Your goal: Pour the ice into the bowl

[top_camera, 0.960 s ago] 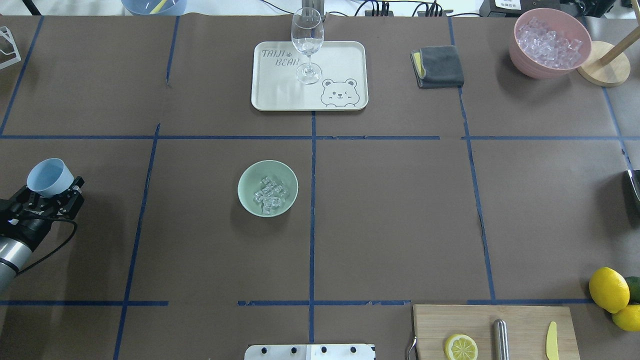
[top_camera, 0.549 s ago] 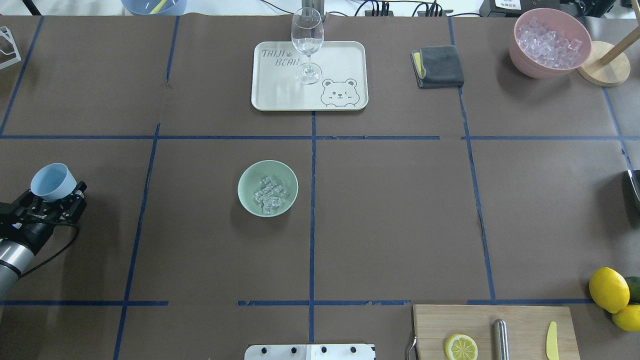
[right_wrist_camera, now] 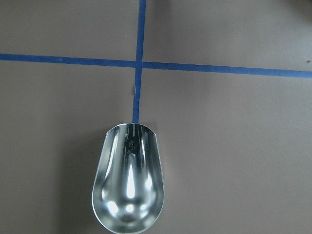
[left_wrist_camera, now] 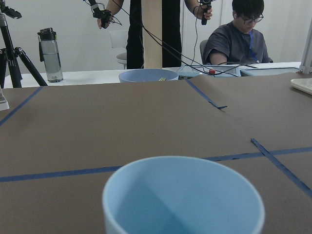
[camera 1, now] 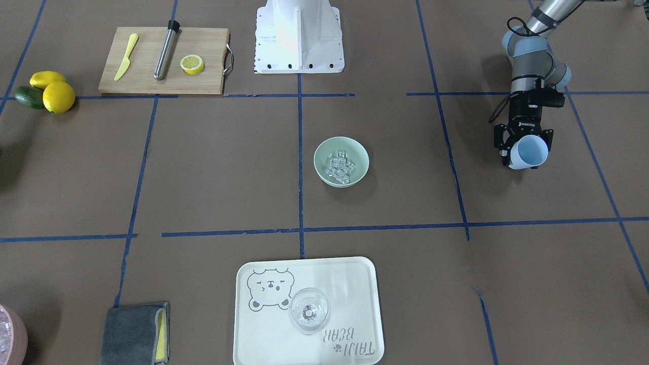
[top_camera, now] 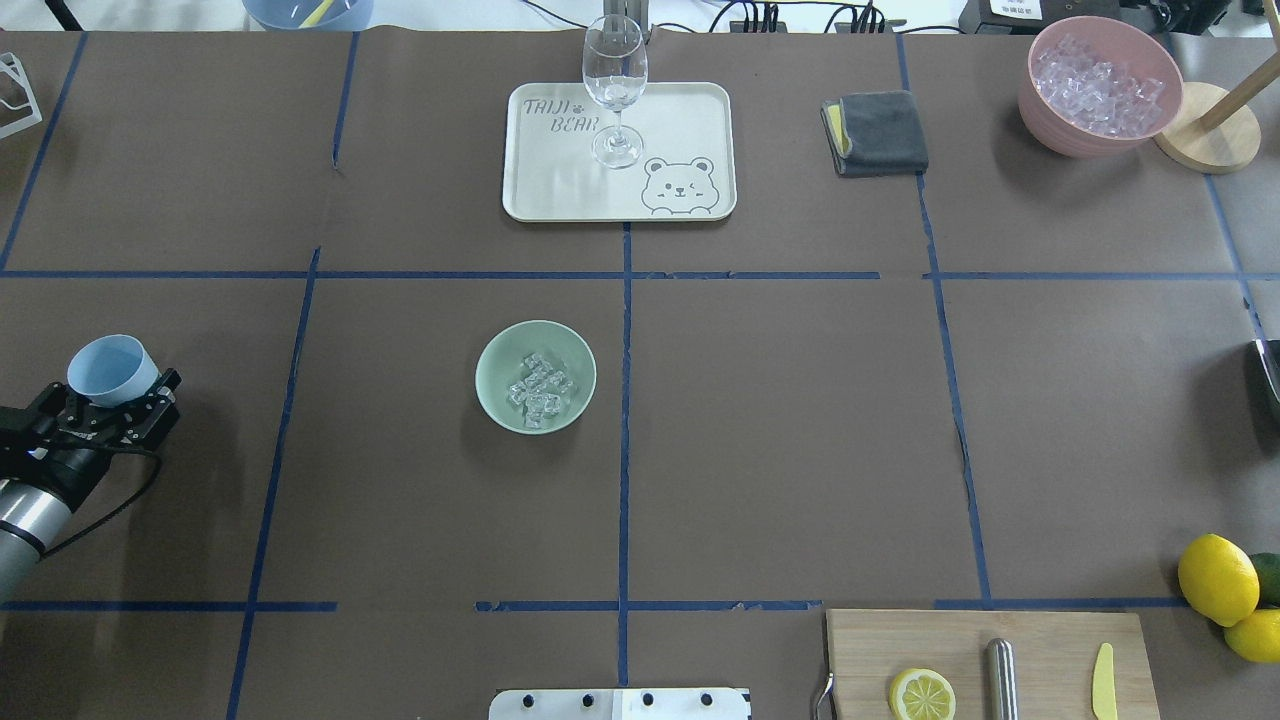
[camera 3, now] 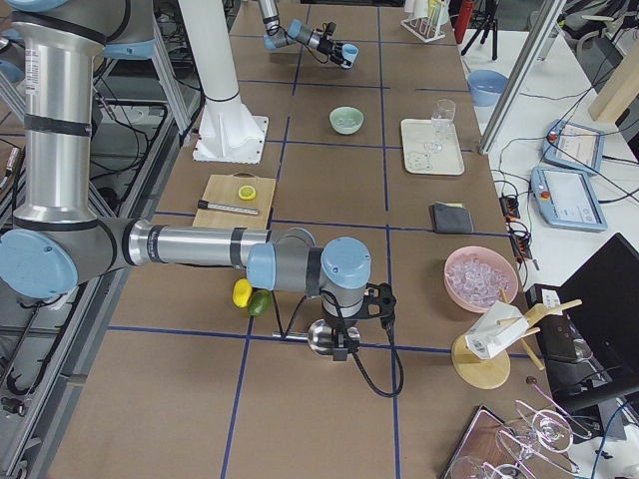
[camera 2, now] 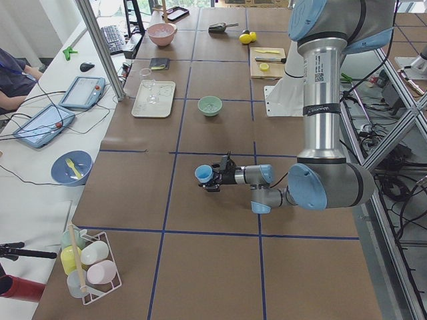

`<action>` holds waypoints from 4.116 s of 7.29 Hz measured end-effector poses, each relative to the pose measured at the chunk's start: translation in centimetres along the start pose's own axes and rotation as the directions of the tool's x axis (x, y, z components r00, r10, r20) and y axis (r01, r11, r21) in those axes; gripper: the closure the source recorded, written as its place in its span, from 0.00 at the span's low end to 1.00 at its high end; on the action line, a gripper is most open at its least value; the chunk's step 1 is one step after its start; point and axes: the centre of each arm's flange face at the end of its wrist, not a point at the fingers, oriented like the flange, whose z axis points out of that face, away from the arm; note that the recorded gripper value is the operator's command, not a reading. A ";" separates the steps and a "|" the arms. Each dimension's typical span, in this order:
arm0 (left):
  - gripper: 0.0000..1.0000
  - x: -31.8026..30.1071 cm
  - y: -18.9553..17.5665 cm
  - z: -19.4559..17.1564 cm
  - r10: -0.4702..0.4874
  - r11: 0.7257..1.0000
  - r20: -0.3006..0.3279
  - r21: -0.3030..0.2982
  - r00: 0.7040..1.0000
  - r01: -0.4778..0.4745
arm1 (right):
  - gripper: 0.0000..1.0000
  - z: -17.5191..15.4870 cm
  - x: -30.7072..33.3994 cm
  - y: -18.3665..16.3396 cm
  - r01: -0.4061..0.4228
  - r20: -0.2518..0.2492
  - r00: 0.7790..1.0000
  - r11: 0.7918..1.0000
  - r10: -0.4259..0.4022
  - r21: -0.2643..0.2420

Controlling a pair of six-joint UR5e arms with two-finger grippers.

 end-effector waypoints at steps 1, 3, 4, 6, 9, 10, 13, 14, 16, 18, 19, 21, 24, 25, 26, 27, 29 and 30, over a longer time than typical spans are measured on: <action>0.01 0.0 -0.1 0.0 -0.002 1.000 -0.001 0.002 1.000 0.002 | 0.00 -0.1 -0.1 -0.1 0.002 0.000 1.000 1.000 -0.002 0.002; 0.01 0.0 -0.3 -0.2 -0.008 1.000 -0.006 0.006 1.000 0.008 | 0.00 -0.1 -0.1 -0.3 0.003 0.000 1.000 1.000 -0.003 0.003; 0.01 0.0 -0.5 -0.3 -0.012 1.000 -0.005 0.014 1.000 0.012 | 0.00 -0.1 -0.1 -0.3 0.003 0.000 1.000 1.000 -0.003 0.003; 0.00 -0.4 -0.9 -0.4 -0.016 0.999 0.009 0.037 1.000 0.016 | 0.00 -0.2 -0.2 -0.3 0.003 0.000 1.000 1.000 -0.003 0.004; 0.00 -0.6 -1.0 -0.6 -0.024 0.998 0.013 0.052 1.000 0.023 | 0.00 -0.2 -0.2 -0.4 0.002 0.000 1.000 1.000 -0.002 0.005; 0.01 -0.4 -0.9 -0.7 -0.027 0.998 0.010 0.055 1.000 0.027 | 0.00 -0.2 -0.2 -0.4 0.002 -0.001 1.000 1.000 -0.002 0.005; 0.00 0.0 -1.0 -1.5 -0.053 0.994 -0.001 0.095 0.999 0.053 | 0.00 -0.2 -0.2 -0.4 0.003 -0.001 1.000 1.000 -0.003 0.005; 0.00 0.1 -1.3 -1.7 -0.063 0.991 0.002 0.118 0.998 0.062 | 0.00 -0.2 -0.2 -0.4 0.003 -0.001 1.000 1.000 -0.003 0.005; 0.00 0.2 -2.3 -2.1 -0.087 0.980 0.020 0.182 0.996 0.081 | 0.00 -0.2 -0.2 -0.4 0.003 -0.001 1.000 1.000 -0.003 0.005; 0.00 1.2 -3.9 -2.5 -0.079 0.972 0.017 0.224 0.997 0.074 | 0.00 -0.2 -0.1 -0.4 0.002 -0.001 1.000 1.000 -0.002 0.004; 0.00 2.0 -5.1 -3.0 -0.047 0.969 -0.005 0.242 0.999 0.046 | 0.00 -0.2 -0.2 -0.4 0.002 -0.001 1.000 1.000 -0.002 0.005; 0.00 2.9 -7.1 -3.2 0.044 0.972 -0.078 0.235 0.996 -0.024 | 0.00 -0.2 -0.2 -0.4 0.002 0.000 1.000 1.000 -0.002 0.005; 0.00 1.1 -11.8 0.4 0.216 0.972 -0.141 0.126 0.966 -0.199 | 0.00 -0.3 -0.2 -0.3 0.002 -0.001 1.000 1.000 -0.002 0.005; 0.00 0.0 -14.2 1.9 0.291 0.957 -0.151 0.062 0.945 -0.285 | 0.00 -0.3 -0.2 -0.4 0.001 -0.001 1.000 1.000 -0.001 0.006; 0.00 -1.4 -16.4 3.1 0.356 0.932 -0.163 -0.012 0.920 -0.362 | 0.00 -0.3 -0.2 -0.4 0.002 -0.001 1.000 1.000 -0.002 0.006; 0.00 -3.4 -19.1 4.1 0.422 0.893 -0.168 -0.090 0.891 -0.440 | 0.00 -0.3 -0.2 -0.4 0.002 -0.001 1.000 1.000 -0.002 0.006; 0.00 -8.0 -26.0 6.3 0.503 0.806 -0.140 -0.280 0.853 -0.521 | 0.00 -0.4 -0.3 -0.4 0.001 0.000 1.000 1.000 -0.001 0.008; 0.00 -10.6 -30.2 7.6 0.471 0.774 -0.125 -0.416 0.873 -0.477 | 0.00 -0.5 -0.5 -0.4 0.002 0.001 1.000 1.000 -0.002 0.011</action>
